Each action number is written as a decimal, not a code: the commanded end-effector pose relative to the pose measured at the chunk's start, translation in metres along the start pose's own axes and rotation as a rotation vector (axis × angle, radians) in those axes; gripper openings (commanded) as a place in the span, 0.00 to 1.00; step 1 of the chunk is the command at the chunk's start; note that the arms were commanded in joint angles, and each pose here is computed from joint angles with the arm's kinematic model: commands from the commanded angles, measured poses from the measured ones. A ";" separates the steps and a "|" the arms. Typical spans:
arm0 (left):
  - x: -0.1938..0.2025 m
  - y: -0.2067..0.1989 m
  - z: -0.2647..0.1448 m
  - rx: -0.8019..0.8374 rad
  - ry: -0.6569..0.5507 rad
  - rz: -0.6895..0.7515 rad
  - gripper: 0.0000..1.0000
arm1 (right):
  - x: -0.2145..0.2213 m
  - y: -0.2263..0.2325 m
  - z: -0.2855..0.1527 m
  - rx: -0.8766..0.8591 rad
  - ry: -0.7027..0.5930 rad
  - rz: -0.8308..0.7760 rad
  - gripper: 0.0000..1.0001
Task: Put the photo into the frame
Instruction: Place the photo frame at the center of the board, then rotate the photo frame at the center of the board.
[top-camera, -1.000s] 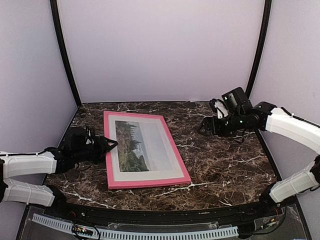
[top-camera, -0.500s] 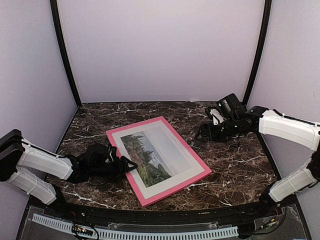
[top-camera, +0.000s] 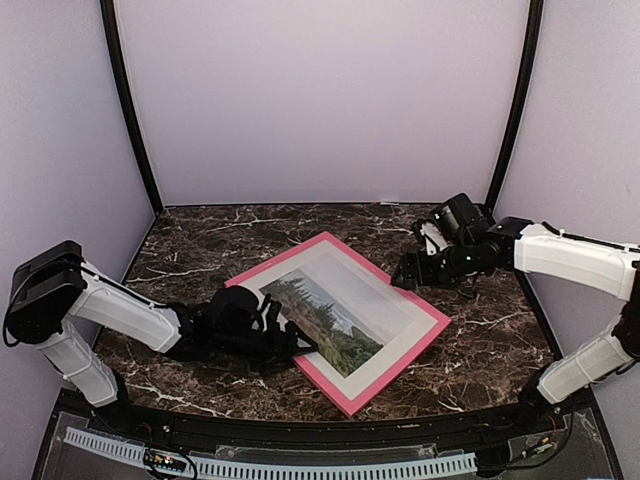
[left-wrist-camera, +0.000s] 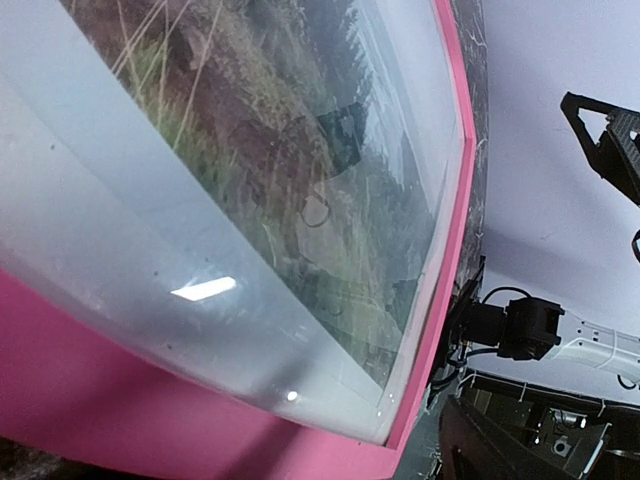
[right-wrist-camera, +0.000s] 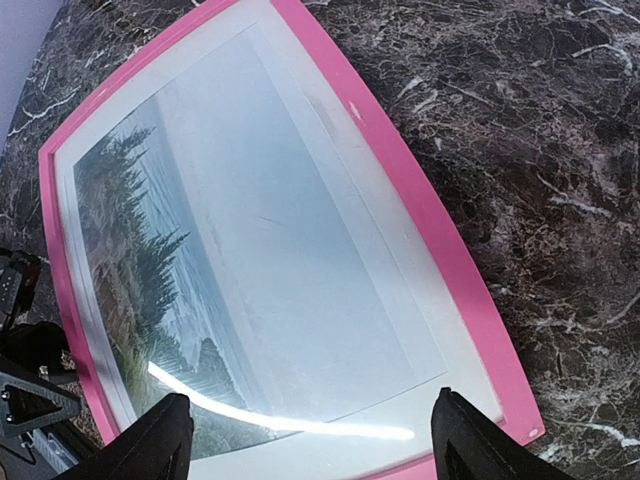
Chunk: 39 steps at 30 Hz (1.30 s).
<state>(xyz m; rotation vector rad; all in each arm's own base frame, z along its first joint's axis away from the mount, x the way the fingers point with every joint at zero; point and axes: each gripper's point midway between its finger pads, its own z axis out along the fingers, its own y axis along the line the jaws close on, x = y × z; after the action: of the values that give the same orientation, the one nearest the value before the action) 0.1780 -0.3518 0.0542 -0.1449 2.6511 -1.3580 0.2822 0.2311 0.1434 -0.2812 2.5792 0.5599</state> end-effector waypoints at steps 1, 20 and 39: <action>0.007 -0.039 -0.005 0.086 0.063 0.081 0.87 | 0.003 -0.004 -0.002 0.020 -0.022 0.013 0.83; -0.014 -0.040 -0.082 -0.096 -0.122 0.369 0.95 | 0.043 -0.023 0.000 0.046 0.041 0.052 0.84; -0.174 -0.024 -0.131 -0.256 -0.359 0.484 0.99 | 0.092 -0.027 0.022 -0.042 0.044 0.199 0.85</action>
<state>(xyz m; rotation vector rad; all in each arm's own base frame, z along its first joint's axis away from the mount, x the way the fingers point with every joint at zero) 0.2984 -0.2377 0.1623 0.1343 2.3490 -0.8127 0.2150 0.1950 0.0672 -0.0760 2.7082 0.5956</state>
